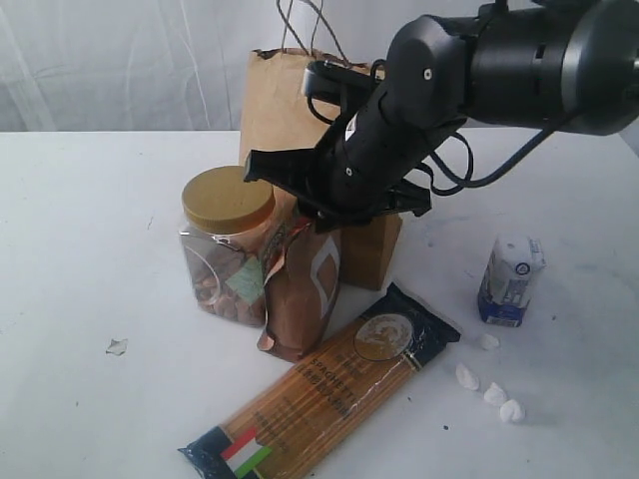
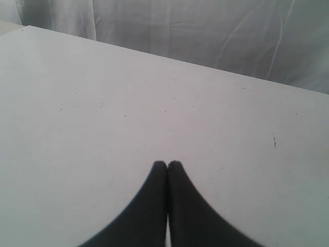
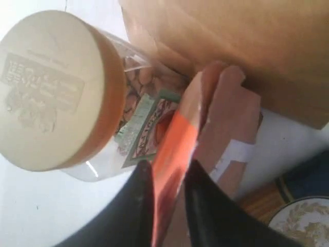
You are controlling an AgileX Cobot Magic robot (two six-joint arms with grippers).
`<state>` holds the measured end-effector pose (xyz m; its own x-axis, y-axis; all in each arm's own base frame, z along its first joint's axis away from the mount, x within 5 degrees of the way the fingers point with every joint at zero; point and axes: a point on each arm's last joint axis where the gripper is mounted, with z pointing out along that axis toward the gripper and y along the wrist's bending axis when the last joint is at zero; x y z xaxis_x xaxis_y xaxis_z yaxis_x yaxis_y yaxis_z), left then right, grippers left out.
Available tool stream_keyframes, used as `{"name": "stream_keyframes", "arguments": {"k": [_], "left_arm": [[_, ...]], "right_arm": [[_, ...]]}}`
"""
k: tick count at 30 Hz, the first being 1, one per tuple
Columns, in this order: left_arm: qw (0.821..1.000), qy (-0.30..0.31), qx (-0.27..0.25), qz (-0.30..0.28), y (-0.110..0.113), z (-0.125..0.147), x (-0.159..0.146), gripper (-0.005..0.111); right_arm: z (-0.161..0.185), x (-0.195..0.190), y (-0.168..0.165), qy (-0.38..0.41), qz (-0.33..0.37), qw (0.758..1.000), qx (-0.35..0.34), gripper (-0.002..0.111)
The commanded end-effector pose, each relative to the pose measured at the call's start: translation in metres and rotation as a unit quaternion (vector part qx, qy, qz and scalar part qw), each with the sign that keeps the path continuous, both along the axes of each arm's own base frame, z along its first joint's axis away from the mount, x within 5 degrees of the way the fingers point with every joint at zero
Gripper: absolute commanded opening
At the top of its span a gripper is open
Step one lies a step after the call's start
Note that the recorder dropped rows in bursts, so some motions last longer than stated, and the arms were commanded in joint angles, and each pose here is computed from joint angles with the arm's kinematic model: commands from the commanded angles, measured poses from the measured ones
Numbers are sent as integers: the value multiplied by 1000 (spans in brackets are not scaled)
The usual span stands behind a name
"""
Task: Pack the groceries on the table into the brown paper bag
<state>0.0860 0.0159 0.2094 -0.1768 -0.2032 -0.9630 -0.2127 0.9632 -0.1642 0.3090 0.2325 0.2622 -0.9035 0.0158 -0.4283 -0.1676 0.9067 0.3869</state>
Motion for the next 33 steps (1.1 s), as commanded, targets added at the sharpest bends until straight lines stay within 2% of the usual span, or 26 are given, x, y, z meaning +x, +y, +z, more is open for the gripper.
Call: {"name": "stream_keyframes", "arguments": {"k": [1,4,7,9,11,16,17,19,20,22,24,30,33], "left_arm": [[1000,-1,5,-1,0,-1,-1,0],[1000,-1,5,-1,0,-1,-1,0],[1000,-1,5,-1,0,-1,-1,0],[1000,-1,5,-1,0,-1,-1,0],[1000,-1,5,-1,0,-1,-1,0],[1000,-1,6,2,0,-1,-1,0],[1000,-1,6,2,0,-1,-1,0],[1000,-1,6,2,0,-1,-1,0],[1000,-1,6,2,0,-1,-1,0],[1000,-1,6,2,0,-1,-1,0],[1000,-1,6,2,0,-1,-1,0],[1000,-1,5,0,0,-1,-1,0],[1000,-1,5,-1,0,-1,-1,0]], "right_arm": [[1,-2,-2,14,6,1000,-13,0],[18,-16,-10,16,48,998,-37,0],[60,-40,-26,-20,85,996,-36,0],[82,-51,-35,-52,85,995,-23,0],[92,-57,-40,-67,87,994,-22,0],[86,-54,-36,-70,110,991,-33,2],[82,-54,-34,-62,125,990,-32,7],[70,-51,-24,-32,152,988,-15,28],[59,-47,-15,-6,154,988,3,48],[46,-39,-7,11,145,989,19,69],[40,-33,-1,16,135,990,36,80],[40,-18,11,26,69,993,88,81],[31,-10,13,36,49,995,73,81]]}}
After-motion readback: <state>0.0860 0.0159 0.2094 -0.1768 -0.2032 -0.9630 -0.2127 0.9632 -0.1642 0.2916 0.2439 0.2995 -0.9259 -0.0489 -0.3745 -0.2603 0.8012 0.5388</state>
